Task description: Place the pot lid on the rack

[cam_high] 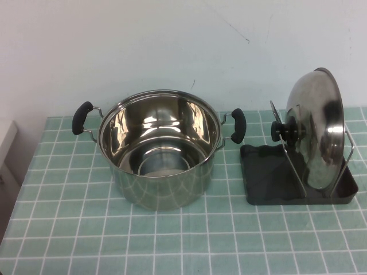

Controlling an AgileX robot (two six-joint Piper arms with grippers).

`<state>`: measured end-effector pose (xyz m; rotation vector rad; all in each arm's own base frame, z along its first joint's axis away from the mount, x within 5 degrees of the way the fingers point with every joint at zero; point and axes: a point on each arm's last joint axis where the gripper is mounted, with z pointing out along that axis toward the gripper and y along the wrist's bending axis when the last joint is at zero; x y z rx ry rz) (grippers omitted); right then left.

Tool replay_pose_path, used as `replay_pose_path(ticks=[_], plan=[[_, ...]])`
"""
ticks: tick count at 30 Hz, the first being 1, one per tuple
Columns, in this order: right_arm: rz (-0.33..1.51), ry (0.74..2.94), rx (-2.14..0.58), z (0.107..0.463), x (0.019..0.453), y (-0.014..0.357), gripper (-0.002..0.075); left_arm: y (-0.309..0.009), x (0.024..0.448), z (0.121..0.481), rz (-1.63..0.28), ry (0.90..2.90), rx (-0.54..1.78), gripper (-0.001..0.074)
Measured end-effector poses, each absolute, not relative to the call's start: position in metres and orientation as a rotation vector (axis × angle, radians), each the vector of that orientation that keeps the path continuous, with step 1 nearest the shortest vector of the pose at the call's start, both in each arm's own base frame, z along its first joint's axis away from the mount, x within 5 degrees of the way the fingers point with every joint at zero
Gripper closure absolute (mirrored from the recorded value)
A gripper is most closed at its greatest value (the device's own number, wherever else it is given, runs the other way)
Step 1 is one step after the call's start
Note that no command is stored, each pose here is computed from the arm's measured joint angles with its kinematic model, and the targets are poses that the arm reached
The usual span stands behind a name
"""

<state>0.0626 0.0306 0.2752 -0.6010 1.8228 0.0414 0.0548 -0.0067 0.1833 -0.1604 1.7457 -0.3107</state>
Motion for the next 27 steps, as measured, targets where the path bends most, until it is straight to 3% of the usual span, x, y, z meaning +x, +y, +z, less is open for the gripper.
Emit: replay_pose_path(ticks=[6, 27], plan=[[0.042, 1.822, -0.601, 0.2752, 0.0625, 0.0307, 0.0725, -0.0061, 0.0526, 0.1734, -0.289, 1.855, -0.169, 0.0736], [0.041, 1.820, -0.601, 0.2753, 0.0623, 0.0307, 0.0725, -0.0058, 0.0524, 0.1727, -0.248, 1.864, -0.123, 0.0736]])
